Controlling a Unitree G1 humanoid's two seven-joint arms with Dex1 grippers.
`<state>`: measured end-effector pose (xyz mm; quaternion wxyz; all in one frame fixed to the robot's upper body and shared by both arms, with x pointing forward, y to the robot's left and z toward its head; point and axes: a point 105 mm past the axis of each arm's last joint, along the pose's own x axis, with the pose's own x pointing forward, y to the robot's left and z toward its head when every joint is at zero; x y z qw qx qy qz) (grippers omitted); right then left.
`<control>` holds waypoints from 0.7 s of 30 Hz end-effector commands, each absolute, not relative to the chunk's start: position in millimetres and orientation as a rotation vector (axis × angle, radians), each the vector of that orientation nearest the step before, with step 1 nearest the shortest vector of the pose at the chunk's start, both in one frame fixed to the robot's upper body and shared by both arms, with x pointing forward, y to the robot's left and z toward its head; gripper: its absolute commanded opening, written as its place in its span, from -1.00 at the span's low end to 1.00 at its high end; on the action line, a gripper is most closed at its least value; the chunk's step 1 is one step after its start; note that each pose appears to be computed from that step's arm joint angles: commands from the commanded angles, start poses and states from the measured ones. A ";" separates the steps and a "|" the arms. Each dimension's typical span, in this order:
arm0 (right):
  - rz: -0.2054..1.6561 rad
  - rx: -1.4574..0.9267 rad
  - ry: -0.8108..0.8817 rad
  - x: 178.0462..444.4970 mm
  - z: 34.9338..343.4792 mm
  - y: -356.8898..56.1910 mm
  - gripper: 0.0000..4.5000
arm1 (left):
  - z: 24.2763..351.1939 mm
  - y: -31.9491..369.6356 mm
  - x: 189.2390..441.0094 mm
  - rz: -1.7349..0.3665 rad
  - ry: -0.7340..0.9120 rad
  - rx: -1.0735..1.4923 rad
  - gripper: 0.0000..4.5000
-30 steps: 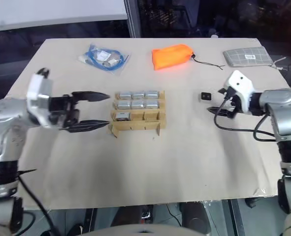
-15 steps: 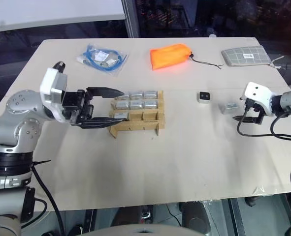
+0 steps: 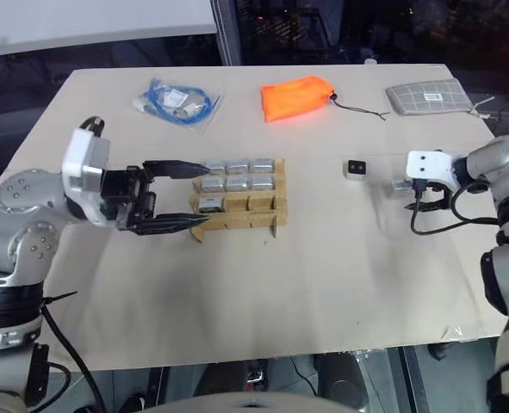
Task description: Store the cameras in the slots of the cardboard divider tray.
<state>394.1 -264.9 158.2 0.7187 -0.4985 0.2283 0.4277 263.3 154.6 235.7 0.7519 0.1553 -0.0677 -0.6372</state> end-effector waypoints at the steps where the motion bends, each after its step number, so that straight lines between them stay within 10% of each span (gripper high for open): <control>1: 0.910 -1.142 0.472 399.1 172.8 -266.0 0.99 | 247.1 157.1 257.3 -1.370 -0.188 0.376 0.73; 5: 0.909 -1.150 0.471 399.9 172.3 -265.4 0.63 | 246.9 159.0 256.5 -1.359 -0.183 0.376 0.73; 12: 0.924 -1.151 0.475 398.5 170.8 -264.9 -0.69 | 247.1 163.2 255.4 -1.345 -0.177 0.381 0.73; 21: 1.023 -1.038 0.323 402.0 197.0 -229.5 -0.71 | 247.3 174.8 259.2 -1.303 -0.156 0.403 0.73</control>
